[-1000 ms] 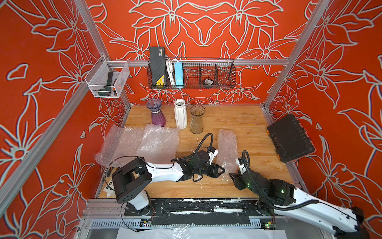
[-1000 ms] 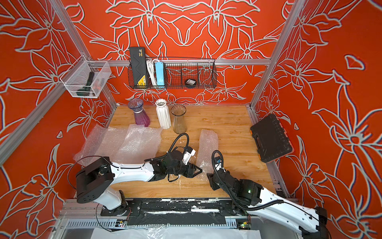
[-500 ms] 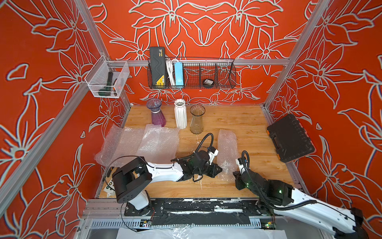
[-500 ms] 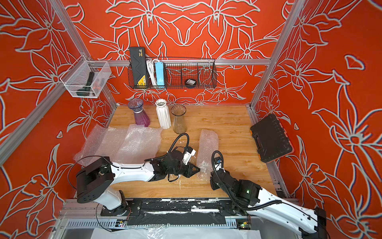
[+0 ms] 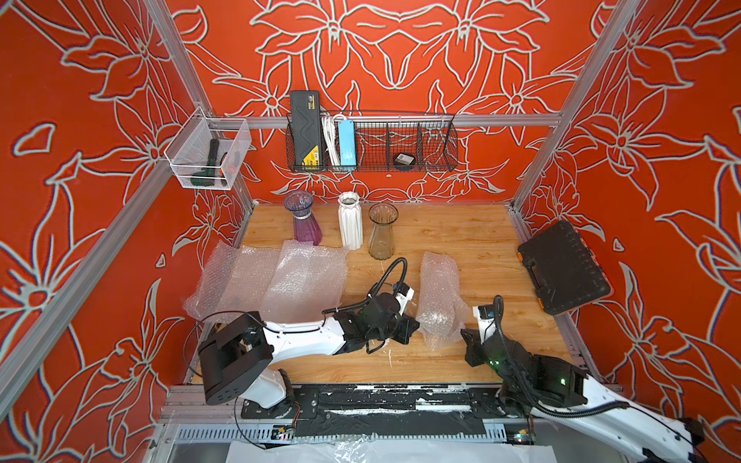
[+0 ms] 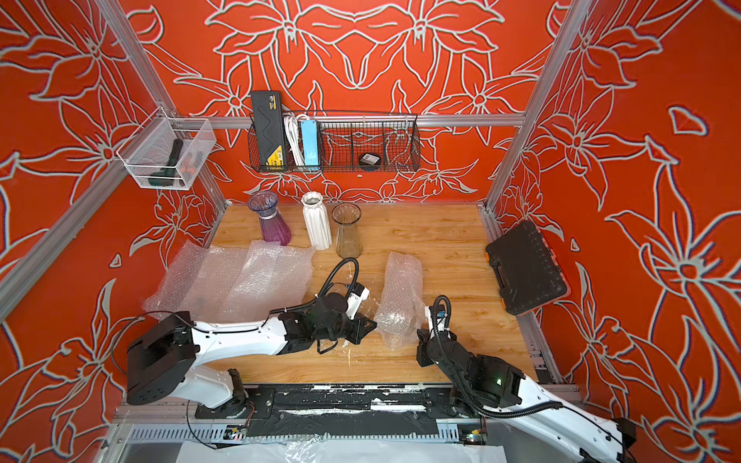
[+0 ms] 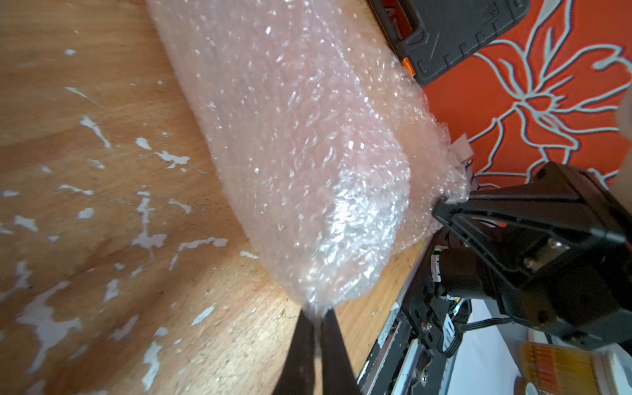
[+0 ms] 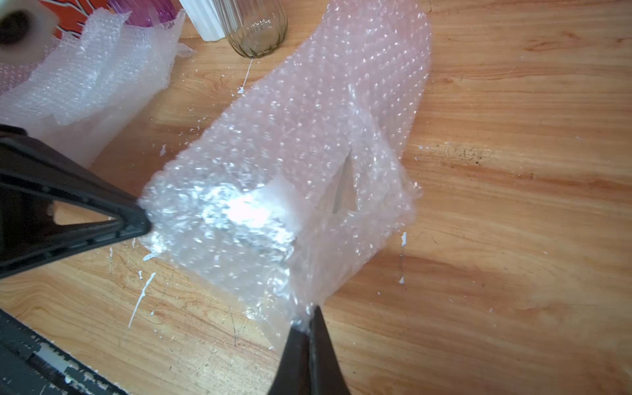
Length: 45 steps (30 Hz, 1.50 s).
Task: Unwrap the vase from the bubble wrap
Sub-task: Unwrap the bubble wrap at the center of the board.
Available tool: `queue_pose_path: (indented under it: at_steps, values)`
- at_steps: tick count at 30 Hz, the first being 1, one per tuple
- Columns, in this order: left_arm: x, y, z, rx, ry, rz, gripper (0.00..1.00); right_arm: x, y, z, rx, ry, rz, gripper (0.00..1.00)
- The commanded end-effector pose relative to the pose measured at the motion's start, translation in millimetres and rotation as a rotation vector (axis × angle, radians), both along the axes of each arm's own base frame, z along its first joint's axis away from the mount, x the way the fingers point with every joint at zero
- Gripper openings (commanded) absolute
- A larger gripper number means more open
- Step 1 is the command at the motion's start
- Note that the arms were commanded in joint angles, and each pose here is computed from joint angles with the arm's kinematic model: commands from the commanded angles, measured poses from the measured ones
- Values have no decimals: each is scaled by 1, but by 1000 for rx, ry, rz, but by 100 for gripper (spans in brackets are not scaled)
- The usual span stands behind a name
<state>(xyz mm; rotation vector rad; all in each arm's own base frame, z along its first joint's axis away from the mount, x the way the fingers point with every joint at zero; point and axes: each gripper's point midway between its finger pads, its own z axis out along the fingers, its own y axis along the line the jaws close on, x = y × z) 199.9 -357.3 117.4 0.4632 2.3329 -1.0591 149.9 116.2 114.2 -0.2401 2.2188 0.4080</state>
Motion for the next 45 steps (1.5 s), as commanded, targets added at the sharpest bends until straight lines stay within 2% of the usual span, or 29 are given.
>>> queue_pose_path:
  at_steps: [1,3,7,8,10,11,13,19,22,24,28,30,36,40,45]
  values:
    - [2,17,7,37,-64,35,0,4,-11,0,-8,-8,-67,0]
    - [-2,24,7,33,-63,36,0,3,-12,1,3,-4,-68,1]
    - [-16,34,6,17,-51,5,0,-2,-10,2,27,21,-49,33]
    - [-19,36,7,15,-49,-5,0,-3,-8,5,30,22,-38,45]
    - [-25,40,8,9,-44,-19,0,-3,-3,15,30,14,-12,61]
    - [-27,41,9,5,-44,-25,0,-2,-1,21,18,9,-2,67]
    - [-32,45,13,-3,-43,-33,0,1,4,35,-5,-8,20,72]
    - [-48,57,25,-34,-38,-76,2,16,18,72,-93,-88,61,78]
    - [-53,56,31,-50,-30,-93,31,27,29,75,-185,-68,91,80]
    - [-52,55,39,-68,-36,-91,46,35,37,75,-194,-54,105,80]
    - [-44,52,52,-51,-60,-73,72,54,42,72,-140,-14,110,80]
    - [-36,49,58,-39,-78,-64,81,61,39,69,-129,6,103,80]
    - [4,25,64,-52,-53,-67,84,80,32,55,-30,67,78,81]
    - [37,8,56,3,-56,-57,87,95,28,36,-54,130,74,81]
    - [62,-14,41,51,-50,-51,93,107,21,19,-70,156,59,75]
